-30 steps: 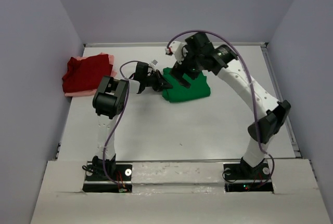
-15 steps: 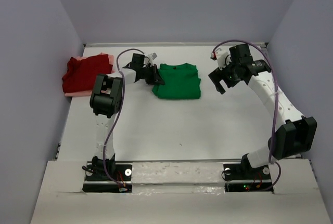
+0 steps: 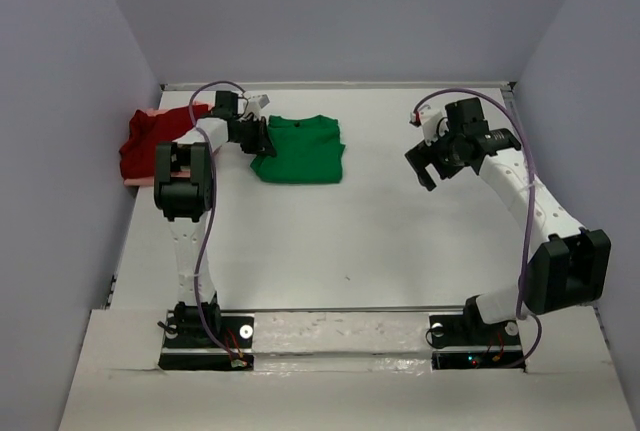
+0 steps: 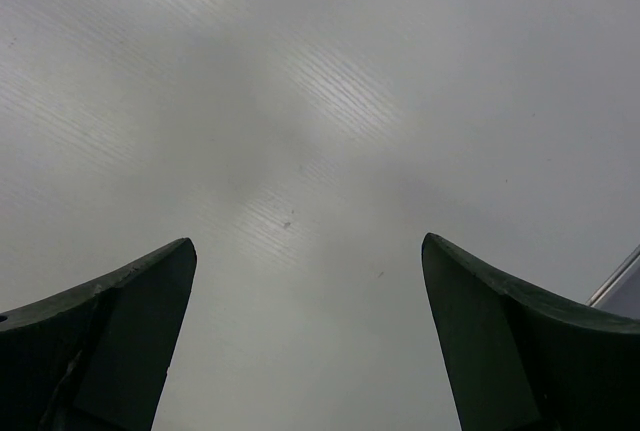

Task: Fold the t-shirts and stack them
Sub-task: Place the square-folded T-shirt at the corner of the board.

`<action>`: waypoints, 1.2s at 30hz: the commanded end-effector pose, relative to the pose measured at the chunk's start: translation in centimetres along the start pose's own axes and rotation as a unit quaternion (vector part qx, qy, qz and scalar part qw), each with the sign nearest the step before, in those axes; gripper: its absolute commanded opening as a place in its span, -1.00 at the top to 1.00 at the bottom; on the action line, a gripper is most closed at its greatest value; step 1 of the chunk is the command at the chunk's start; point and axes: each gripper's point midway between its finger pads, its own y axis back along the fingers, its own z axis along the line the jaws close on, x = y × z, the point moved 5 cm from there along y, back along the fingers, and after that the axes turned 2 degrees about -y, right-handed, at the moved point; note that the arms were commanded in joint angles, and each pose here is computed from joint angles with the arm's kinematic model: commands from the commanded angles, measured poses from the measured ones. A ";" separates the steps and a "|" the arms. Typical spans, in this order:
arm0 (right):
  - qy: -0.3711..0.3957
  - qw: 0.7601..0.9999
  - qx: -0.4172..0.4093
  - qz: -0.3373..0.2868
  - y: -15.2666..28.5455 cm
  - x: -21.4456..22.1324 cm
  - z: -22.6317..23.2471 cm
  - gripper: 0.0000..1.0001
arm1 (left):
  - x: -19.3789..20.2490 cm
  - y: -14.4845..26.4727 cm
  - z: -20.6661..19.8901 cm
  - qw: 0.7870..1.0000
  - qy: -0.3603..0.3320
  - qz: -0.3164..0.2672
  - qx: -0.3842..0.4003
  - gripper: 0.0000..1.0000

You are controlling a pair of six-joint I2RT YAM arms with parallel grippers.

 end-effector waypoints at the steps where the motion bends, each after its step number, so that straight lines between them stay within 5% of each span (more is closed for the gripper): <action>1: -0.003 1.000 0.010 -0.024 -0.8 -1.0 -0.6 -0.99 | -0.2 1.3 1.9 0.994 -0.066 0.038 -0.084 1.00; 19: -0.015 0.999 -0.045 -0.016 -3.4 0.8 1.2 -0.99 | 0.2 9.5 9.2 0.961 -0.048 0.097 -0.253 1.00; 36: -0.020 0.997 -0.069 -0.022 -5.0 2.0 2.2 -0.99 | -3.3 14.0 4.2 0.942 -0.083 0.075 -0.315 1.00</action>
